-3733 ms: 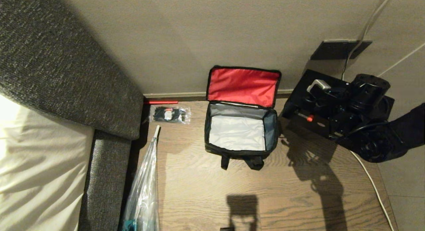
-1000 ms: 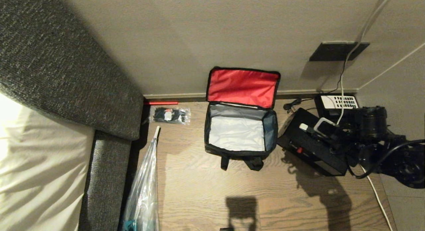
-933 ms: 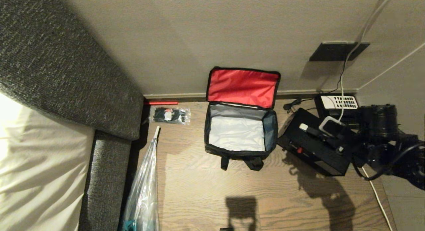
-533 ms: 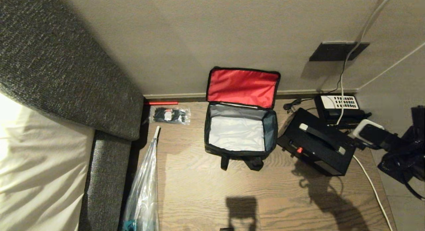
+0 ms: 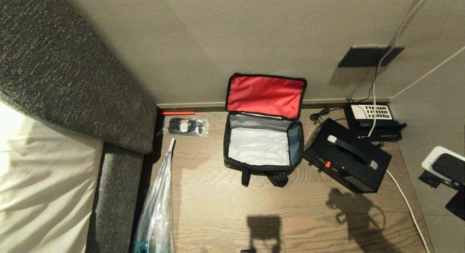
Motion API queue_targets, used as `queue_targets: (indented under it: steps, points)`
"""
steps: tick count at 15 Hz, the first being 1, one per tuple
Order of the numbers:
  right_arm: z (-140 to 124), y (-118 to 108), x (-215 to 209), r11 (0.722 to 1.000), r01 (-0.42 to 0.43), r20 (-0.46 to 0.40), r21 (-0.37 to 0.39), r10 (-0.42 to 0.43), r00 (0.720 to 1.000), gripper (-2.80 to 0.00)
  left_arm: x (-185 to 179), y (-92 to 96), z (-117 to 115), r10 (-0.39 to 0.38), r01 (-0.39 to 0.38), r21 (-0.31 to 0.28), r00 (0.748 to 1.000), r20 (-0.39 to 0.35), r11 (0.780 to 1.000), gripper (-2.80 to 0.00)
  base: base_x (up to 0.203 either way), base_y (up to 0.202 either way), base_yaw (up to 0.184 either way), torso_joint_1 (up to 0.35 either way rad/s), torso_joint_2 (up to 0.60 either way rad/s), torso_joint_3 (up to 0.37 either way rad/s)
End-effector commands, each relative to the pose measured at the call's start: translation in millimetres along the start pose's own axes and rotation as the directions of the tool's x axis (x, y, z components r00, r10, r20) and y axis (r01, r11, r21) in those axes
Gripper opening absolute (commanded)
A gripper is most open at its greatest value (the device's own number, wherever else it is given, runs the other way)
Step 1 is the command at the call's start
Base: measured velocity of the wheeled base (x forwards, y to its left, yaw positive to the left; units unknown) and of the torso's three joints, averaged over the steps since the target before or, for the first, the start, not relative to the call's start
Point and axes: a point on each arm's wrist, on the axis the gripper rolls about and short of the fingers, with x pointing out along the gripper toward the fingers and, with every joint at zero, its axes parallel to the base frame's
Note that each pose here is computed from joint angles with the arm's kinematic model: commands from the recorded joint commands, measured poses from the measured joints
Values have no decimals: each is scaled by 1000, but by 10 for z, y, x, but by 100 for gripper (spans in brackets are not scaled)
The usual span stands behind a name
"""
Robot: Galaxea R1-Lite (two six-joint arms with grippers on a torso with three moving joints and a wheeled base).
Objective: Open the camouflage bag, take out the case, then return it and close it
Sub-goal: Grip the handle again
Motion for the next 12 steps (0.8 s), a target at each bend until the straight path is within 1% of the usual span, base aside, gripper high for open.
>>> queue_targets:
  steps: [1, 7, 10, 12]
  points:
    - [-93, 7, -129, 1000, -26, 18, -9, 26, 1000, -280, -2, 0, 1, 1, -1, 0, 1000, 3, 1000, -280, 0, 0, 0, 0, 0, 0]
    - [-191, 45, -222, 1000, -22, 24, 19, 22, 999, -280, -2, 0, 1, 1, -1, 0, 1000, 3, 1000, -280, 0, 0, 0, 0, 0, 0]
    - [-192, 41, -235, 995, -32, 44, 99, 27, 999, -280, -2, 0, 1, 1, -1, 0, 1000, 3, 1000, -280, 0, 0, 0, 0, 0, 0]
    - [-181, 43, -243, 982, -74, 96, 173, 58, 994, -280, -2, 0, 1, 1, -1, 0, 1000, 3, 1000, -280, 0, 0, 0, 0, 0, 0]
